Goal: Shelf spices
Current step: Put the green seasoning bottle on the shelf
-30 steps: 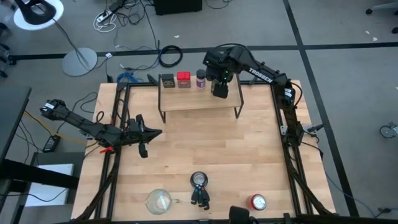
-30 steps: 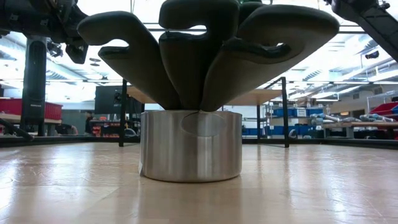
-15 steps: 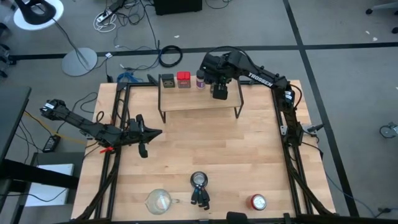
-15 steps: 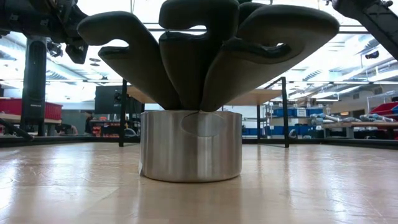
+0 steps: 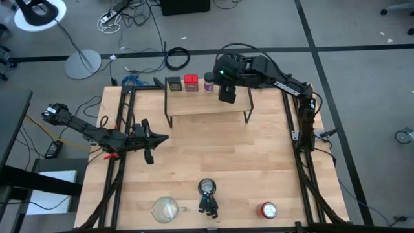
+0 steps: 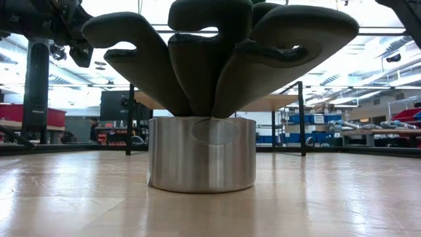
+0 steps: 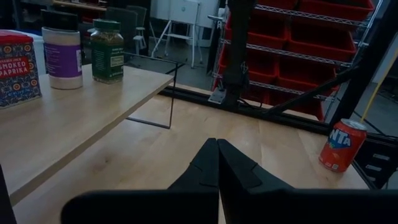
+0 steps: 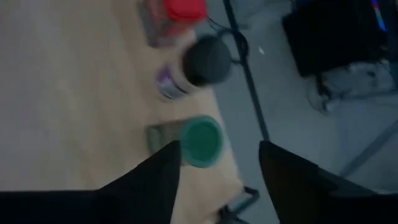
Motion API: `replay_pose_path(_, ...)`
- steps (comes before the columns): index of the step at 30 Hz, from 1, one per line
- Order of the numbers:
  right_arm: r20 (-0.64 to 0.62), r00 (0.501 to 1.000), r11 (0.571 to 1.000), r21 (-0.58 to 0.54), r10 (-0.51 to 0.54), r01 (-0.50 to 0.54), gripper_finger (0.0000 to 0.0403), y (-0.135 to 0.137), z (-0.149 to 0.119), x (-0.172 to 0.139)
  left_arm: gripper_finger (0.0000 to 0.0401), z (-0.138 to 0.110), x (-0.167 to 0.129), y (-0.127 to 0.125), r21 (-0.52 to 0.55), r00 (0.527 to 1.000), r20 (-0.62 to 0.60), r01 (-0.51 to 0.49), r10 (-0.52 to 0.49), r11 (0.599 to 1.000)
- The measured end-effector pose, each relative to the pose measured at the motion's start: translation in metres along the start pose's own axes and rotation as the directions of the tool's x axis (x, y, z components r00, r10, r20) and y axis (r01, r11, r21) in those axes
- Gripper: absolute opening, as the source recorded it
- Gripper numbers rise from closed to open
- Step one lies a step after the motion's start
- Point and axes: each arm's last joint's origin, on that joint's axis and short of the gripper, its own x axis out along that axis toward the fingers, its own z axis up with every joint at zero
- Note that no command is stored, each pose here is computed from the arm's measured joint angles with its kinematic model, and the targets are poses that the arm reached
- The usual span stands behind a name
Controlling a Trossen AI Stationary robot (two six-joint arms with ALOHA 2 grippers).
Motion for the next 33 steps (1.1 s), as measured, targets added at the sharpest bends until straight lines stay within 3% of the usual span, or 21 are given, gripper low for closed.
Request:
replay_pose_path(3, 0.029, 0.998, 0.999, 0.003, 0.048, -0.048, 0.0159, 0.007, 0.002, -0.005, 0.0001, 0.0, 0.0, 0.0, 0.0, 1.0, 0.0, 0.0, 0.0, 1.0)
replay_pose_path(8, -0.02, 0.996, 0.996, -0.001, 0.085, -0.085, 0.0019, 0.017, 0.003, 0.005, 0.0001, 0.0, 0.0, 0.0, -0.008, 1.0, 0.001, 0.0, 0.0, 1.0)
replay_pose_path(22, -0.214, 0.962, 0.985, 0.032, 0.172, -0.169, 0.0001, 0.032, -0.017, 0.064, 0.0001, 0.004, 0.0, -0.001, -0.035, 0.999, 0.031, 0.009, -0.007, 0.999)
replay_pose_path(33, -0.22, 0.961, 0.986, 0.026, 0.167, -0.166, 0.0001, 0.043, -0.023, 0.096, 0.0001, 0.003, 0.0, -0.001, -0.03, 1.0, 0.024, 0.007, -0.006, 1.0)
